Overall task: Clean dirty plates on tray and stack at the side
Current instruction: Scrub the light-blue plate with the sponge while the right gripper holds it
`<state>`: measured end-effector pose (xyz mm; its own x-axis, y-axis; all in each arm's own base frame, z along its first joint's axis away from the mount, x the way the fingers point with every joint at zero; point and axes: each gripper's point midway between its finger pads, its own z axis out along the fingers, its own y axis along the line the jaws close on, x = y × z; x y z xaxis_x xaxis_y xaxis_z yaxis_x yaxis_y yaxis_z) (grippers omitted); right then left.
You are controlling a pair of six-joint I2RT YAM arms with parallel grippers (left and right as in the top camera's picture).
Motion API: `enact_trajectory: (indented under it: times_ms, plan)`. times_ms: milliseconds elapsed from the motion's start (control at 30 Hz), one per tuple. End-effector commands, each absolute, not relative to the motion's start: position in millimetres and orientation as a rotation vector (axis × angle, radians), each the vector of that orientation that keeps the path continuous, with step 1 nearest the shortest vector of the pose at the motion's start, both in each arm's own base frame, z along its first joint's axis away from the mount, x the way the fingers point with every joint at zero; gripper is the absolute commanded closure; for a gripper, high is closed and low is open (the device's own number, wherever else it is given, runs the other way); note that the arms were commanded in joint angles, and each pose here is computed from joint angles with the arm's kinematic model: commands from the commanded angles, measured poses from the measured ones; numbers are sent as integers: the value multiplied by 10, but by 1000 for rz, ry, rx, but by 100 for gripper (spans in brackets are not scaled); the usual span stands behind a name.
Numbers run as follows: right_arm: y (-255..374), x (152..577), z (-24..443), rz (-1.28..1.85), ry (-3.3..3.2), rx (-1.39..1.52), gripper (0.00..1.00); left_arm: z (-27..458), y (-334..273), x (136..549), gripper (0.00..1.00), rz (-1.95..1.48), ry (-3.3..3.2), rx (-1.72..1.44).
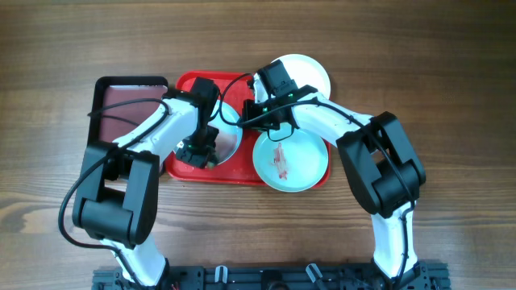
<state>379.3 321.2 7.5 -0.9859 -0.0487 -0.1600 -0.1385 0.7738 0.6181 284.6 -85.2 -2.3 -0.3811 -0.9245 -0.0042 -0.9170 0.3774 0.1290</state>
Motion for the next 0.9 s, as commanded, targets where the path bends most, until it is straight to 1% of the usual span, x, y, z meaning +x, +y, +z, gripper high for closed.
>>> enact_trajectory:
  times_ms: [0,67,167,300,400,533,633,700,733,800,867]
  plan:
    - [3138,3817,-134,958,2874,-70,96,-402,-356,2313,96,-646,-2349,1861]
    - [3138,3817,-134,958,2874,-70,96,-400,-318,2344,96,-668,-2338,1924]
    - [3138,3818,-133,958,2874,-71,96,-443,-250,2599,96,-641,-2459,1972]
    - [3138,3816,-134,957,2875,-70,96,-481,-233,3027,96,-551,-2749,1839]
    - [3137,3816,-134,957,2875,-70,96,-493,-314,3344,96,-440,-2979,1624]
    - [3135,3815,-136,956,2876,-71,96,-482,-432,3621,96,-348,-3216,1256]
    - [3134,3812,-137,955,2878,-70,96,-513,-707,3753,96,-141,-3348,802]
    - [3133,3811,-138,955,2878,-70,96,-530,-961,3763,96,61,-3372,492]
    - [3134,3811,-138,955,2878,-71,96,-527,-1153,3732,96,218,-3359,282]
    - [3133,3810,-138,955,2878,-71,96,-505,-1380,3647,96,412,-3312,43]
    - [3133,3809,-138,955,2878,-72,96,-468,-1540,3580,96,558,-3264,-80]
